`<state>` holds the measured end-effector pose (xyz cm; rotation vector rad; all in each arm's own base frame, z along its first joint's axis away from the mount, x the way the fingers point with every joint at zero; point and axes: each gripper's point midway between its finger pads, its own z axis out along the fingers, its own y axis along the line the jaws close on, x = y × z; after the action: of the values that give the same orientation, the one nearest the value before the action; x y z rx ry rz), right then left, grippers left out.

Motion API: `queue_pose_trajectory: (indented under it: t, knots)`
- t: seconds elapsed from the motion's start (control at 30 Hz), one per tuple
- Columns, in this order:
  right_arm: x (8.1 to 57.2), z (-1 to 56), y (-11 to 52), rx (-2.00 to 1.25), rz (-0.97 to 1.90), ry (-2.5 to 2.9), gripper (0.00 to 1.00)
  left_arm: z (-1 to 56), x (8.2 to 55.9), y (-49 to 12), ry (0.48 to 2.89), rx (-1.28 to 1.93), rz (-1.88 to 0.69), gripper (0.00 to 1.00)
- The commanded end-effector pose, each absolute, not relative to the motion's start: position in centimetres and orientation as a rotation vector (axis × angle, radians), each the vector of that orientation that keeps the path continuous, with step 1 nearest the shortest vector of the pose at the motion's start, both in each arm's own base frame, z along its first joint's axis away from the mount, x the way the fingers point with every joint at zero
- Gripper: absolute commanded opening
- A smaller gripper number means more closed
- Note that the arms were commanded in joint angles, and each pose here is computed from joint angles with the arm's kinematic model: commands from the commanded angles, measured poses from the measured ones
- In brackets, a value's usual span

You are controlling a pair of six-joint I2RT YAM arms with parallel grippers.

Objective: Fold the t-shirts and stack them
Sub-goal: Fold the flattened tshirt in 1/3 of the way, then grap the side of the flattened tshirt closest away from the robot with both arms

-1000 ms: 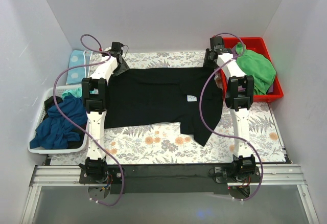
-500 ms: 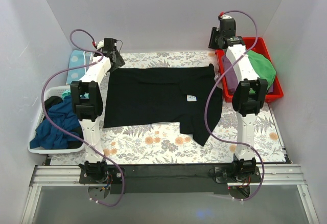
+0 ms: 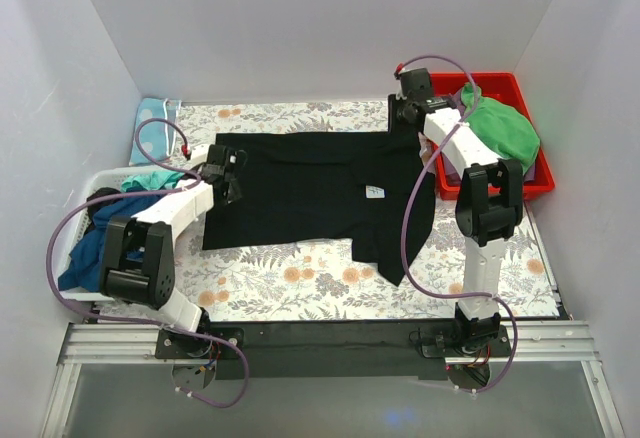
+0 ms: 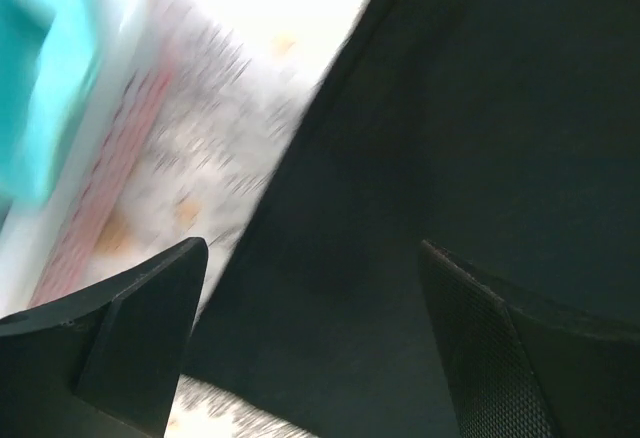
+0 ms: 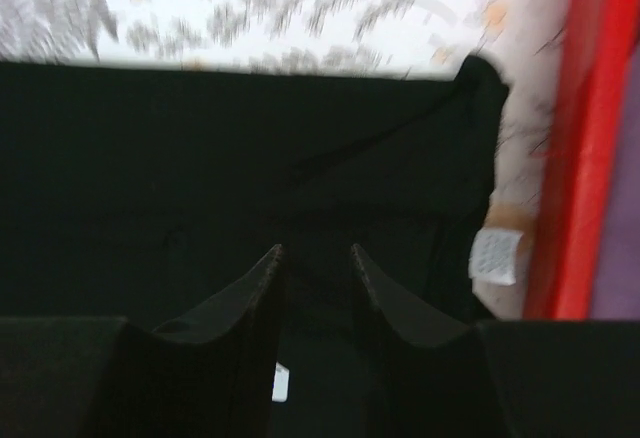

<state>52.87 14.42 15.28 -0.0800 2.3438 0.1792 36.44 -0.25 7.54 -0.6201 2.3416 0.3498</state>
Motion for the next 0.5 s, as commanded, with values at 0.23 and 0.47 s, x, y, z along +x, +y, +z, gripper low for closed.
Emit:
queue_pose_trajectory:
  t: [0.23,0.47]
  knots:
    - [50.4,13.5,15.1,-0.074,0.218,2.409,0.36,5.6,30.0,1.7,2.358,-0.704,0.468,0.82]
    - [50.3,12.9,14.9,-0.065,0.200,2.428,0.35,4.5,29.1,0.2,2.433,-0.794,0.390,0.74]
